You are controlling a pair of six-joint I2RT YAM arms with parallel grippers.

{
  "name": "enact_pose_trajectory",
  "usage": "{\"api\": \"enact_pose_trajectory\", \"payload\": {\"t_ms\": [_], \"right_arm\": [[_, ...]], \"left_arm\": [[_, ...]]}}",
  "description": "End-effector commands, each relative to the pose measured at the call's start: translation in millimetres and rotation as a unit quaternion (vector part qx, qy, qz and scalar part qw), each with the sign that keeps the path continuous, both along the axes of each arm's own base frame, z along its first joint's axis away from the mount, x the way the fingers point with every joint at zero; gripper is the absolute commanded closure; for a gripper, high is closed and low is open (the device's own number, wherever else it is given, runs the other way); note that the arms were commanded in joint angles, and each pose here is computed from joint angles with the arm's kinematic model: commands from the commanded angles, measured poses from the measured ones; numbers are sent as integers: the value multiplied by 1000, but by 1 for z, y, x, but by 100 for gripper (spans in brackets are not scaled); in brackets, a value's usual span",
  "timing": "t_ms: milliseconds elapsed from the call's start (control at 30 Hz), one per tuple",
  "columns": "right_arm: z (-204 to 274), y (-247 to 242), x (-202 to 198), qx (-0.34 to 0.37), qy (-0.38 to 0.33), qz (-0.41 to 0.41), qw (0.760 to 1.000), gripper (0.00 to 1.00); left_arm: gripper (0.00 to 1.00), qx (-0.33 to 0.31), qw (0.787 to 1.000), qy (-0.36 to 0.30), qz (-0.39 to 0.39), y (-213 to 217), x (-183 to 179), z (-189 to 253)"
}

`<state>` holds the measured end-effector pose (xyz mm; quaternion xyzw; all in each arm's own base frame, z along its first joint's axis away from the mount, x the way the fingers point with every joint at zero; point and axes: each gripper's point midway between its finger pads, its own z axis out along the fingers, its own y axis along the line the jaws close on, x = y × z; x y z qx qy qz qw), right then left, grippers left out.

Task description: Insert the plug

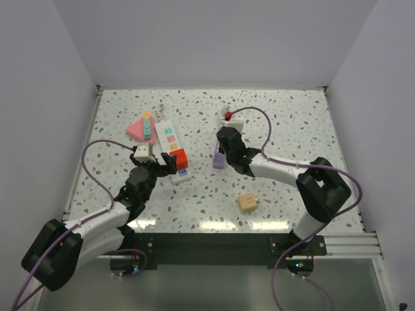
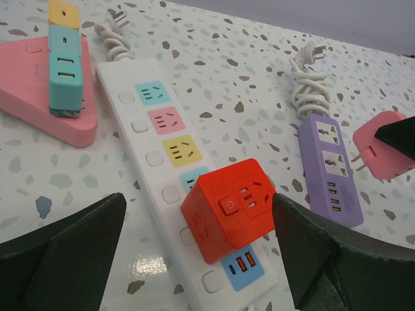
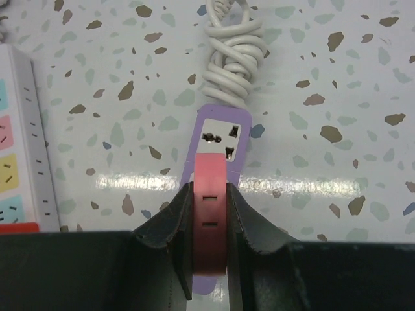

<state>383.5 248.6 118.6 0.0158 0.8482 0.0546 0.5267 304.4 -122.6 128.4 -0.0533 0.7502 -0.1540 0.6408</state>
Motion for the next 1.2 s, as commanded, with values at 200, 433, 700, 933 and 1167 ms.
{"api": "enact_pose_trajectory", "payload": {"t_ms": [200, 433, 700, 933, 1167], "right_arm": [[9, -5, 25, 55, -36, -57, 996, 100], [-2, -7, 25, 75, -33, -67, 994, 100], [-13, -11, 21, 78, -21, -74, 994, 100], [-19, -12, 16, 81, -15, -77, 994, 100], [-16, -14, 13, 82, -15, -76, 994, 100]], "left_arm": [[0, -12, 1000, 0, -1, -1, 4, 2], [0, -11, 1000, 3, -3, -2, 5, 0], [0, -11, 1000, 3, -2, -1, 5, 0], [0, -9, 1000, 6, -6, -3, 7, -1], [0, -10, 1000, 4, -7, -4, 6, 0]]}}
